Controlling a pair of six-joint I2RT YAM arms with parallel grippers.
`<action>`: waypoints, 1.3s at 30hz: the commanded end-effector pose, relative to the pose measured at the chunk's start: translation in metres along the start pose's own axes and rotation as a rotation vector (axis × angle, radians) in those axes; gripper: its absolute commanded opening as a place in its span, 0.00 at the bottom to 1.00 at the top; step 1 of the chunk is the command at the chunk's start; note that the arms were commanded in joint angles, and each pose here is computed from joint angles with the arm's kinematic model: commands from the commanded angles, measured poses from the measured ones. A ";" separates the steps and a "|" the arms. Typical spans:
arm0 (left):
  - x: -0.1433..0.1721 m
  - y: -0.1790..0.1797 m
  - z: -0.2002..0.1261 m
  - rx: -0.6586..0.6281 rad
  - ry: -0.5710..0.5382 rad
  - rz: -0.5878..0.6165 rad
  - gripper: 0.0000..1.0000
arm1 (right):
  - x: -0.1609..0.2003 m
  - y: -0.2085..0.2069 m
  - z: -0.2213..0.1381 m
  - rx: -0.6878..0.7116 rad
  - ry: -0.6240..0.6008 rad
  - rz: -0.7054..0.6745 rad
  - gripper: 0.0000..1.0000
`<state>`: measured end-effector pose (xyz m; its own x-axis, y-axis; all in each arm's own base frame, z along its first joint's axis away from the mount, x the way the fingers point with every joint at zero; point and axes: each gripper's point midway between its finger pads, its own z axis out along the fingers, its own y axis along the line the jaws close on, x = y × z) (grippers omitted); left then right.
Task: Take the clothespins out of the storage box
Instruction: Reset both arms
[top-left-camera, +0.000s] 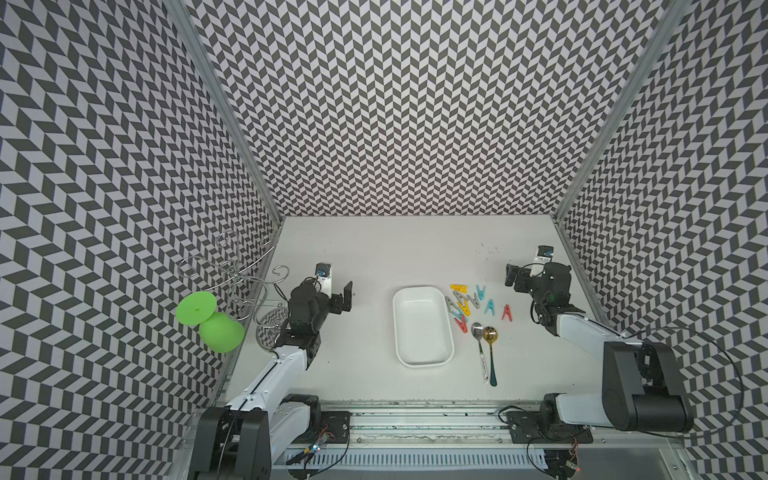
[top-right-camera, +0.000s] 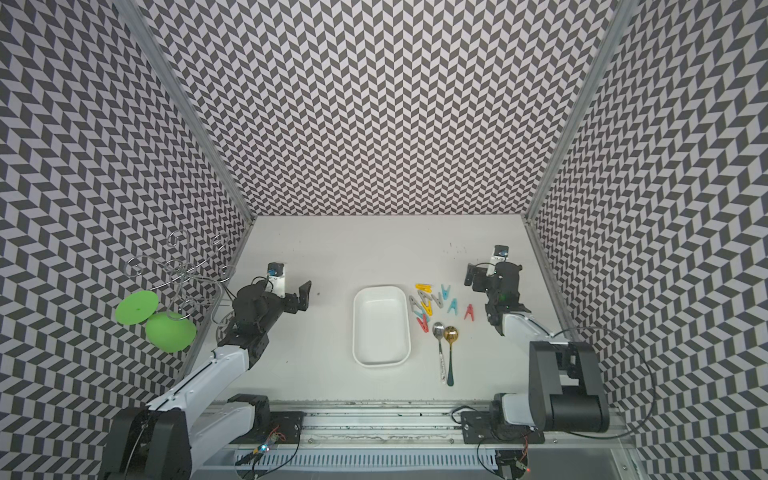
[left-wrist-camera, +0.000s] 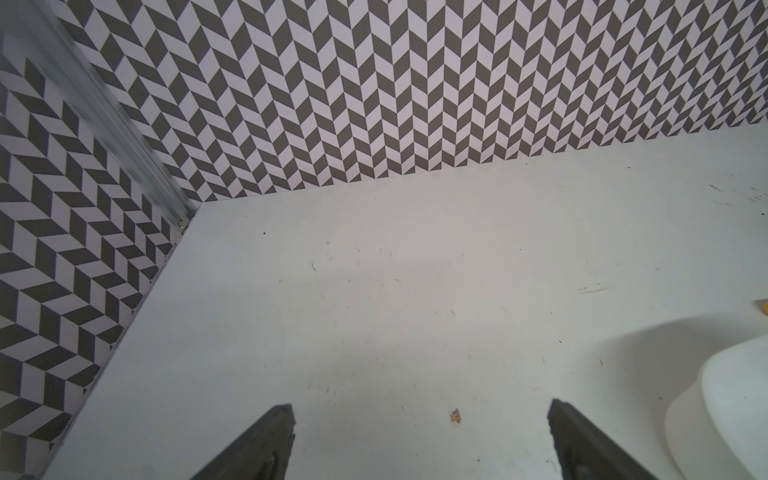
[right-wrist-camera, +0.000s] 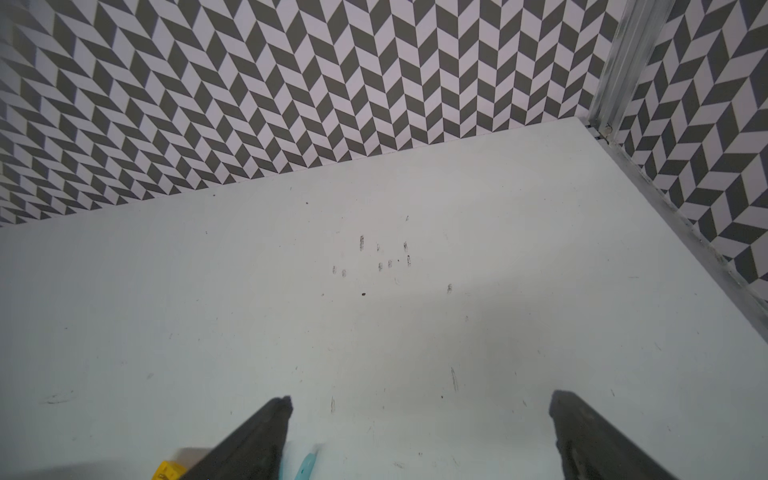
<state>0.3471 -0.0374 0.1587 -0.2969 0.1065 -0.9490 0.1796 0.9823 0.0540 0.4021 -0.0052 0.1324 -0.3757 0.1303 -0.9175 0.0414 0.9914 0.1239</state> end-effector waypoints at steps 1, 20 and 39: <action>-0.014 0.013 0.000 -0.023 -0.098 0.003 1.00 | -0.041 0.010 -0.018 -0.053 -0.258 -0.074 0.99; -0.009 0.018 0.060 0.062 -0.162 -0.025 1.00 | -0.014 0.036 -0.022 -0.224 -0.315 -0.158 0.99; 0.002 0.019 0.079 0.053 -0.091 -0.027 1.00 | -0.007 0.033 -0.030 -0.211 -0.361 -0.162 1.00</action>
<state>0.4199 -0.0312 0.1283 -0.2324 0.0512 -0.9713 0.2415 0.9704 -0.0066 0.3779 0.0305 0.1414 -0.0632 0.0006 -0.9980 -0.2127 0.9770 0.0140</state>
